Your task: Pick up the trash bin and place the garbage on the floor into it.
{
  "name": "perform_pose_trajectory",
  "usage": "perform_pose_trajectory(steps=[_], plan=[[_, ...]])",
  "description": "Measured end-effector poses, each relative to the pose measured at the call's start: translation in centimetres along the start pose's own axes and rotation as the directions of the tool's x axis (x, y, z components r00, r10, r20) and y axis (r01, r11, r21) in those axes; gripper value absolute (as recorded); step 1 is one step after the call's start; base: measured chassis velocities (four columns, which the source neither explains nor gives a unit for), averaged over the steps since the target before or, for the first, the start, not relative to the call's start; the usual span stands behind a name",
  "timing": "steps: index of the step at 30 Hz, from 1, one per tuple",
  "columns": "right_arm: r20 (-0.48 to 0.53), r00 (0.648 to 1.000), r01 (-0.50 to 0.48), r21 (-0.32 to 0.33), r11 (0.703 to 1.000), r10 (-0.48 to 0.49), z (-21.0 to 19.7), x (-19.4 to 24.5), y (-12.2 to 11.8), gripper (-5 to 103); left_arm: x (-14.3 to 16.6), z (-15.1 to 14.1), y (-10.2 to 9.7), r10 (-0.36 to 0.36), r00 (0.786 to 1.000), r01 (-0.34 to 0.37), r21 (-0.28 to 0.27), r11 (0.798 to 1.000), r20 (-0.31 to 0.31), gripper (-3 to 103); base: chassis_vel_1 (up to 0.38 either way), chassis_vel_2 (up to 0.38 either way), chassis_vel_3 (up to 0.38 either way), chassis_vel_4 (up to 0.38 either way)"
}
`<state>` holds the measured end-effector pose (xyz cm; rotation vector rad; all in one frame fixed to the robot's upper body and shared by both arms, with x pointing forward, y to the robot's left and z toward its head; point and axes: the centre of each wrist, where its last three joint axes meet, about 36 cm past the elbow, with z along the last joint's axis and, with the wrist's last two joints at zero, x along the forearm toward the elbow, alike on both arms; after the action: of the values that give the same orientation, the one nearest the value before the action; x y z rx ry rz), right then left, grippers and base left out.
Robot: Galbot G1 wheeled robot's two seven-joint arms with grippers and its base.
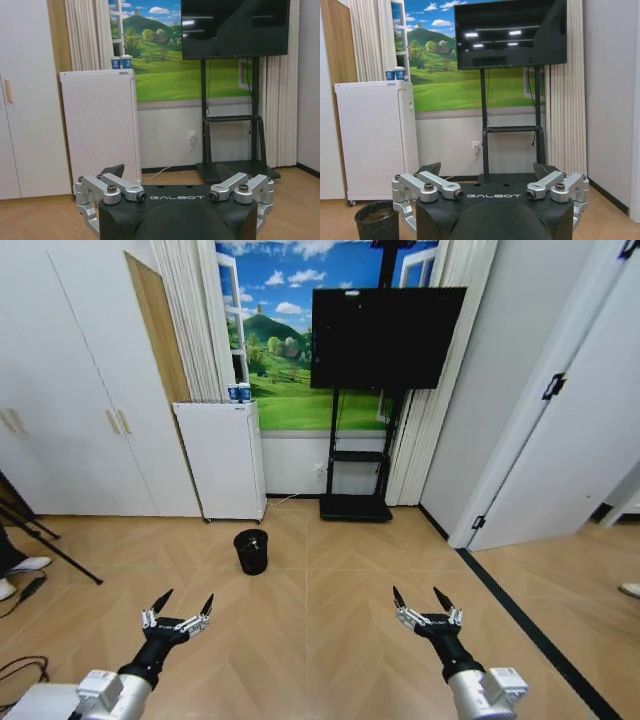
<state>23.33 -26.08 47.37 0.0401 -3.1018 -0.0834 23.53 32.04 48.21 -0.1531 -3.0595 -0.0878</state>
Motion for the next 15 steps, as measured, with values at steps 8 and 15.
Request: perform_pose_trajectory(steps=[8, 15], plan=[[0.000, 1.000, 0.000, 0.000, 1.000, 0.000, 0.00, 0.01, 0.00, 100, 0.00, 0.00, 0.00, 0.000, 1.000, 0.000, 0.000, 1.000, 0.000, 100, 0.019, -0.055, -0.116, 0.053], [0.001, 1.000, 0.000, 0.000, 1.000, 0.000, -0.02, -0.03, 0.00, 100, -0.01, -0.01, 0.00, 0.000, 1.000, 0.000, 0.000, 1.000, 0.000, 100, -0.039, 0.056, 0.061, -0.044]])
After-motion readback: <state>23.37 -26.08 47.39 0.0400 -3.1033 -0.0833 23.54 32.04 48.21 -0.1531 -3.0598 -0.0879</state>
